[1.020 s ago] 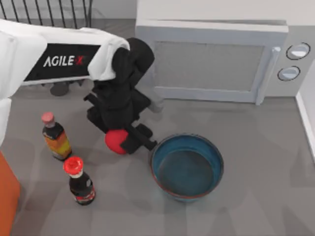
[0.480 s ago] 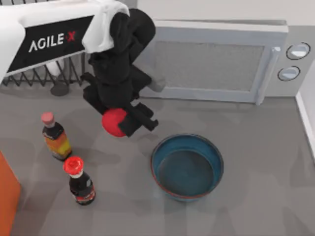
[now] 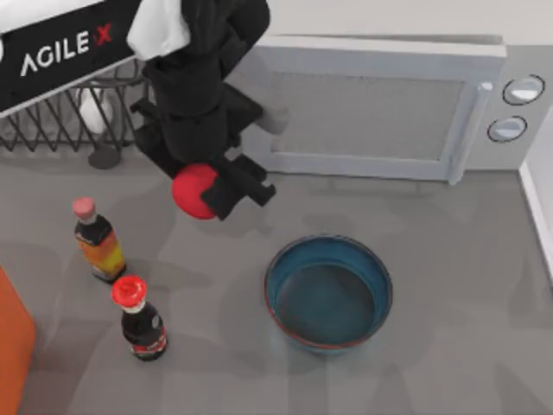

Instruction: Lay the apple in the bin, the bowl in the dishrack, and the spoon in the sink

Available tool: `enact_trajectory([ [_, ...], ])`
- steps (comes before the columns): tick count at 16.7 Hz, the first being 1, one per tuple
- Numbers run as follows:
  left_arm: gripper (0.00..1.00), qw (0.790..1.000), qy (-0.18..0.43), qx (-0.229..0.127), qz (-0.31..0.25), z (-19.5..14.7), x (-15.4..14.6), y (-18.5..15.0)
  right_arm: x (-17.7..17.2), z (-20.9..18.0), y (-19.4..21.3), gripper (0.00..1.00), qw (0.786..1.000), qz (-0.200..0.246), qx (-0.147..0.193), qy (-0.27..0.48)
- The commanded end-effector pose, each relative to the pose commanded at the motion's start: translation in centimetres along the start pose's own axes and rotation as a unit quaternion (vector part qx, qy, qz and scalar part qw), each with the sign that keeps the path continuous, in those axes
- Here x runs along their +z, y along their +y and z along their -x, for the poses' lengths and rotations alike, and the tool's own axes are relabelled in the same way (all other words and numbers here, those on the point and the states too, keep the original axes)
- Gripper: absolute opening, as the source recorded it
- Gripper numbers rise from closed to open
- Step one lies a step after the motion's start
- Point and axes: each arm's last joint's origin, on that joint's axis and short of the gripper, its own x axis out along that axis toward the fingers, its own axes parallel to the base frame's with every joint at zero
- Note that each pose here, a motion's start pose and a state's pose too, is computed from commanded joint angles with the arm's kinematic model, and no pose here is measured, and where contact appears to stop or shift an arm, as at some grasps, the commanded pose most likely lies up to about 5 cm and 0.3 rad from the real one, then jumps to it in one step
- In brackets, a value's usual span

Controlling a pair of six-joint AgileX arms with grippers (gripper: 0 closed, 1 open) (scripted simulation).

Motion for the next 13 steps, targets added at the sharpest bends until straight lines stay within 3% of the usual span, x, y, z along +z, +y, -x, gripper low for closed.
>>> enact_trajectory([
  [3,0.0,1.0,-0.004,0.001,-0.002,0.2,-0.1,0.3,0.0,0.0,0.0,1.0,1.0,0.0,0.0,0.0],
  [7,0.0,0.998,-0.052,0.022,-0.025,4.1,-2.3,3.7,0.0,0.0,0.0,1.0,1.0,0.0,0.0,0.0],
  [10,0.0,0.993,-0.077,0.054,-0.071,7.5,-6.1,7.2,0.0,0.0,0.0,1.0,1.0,0.0,0.0,0.0],
  [13,0.0,0.985,-0.064,0.08,-0.142,9.5,-11.3,9.9,0.0,0.0,0.0,1.0,1.0,0.0,0.0,0.0],
])
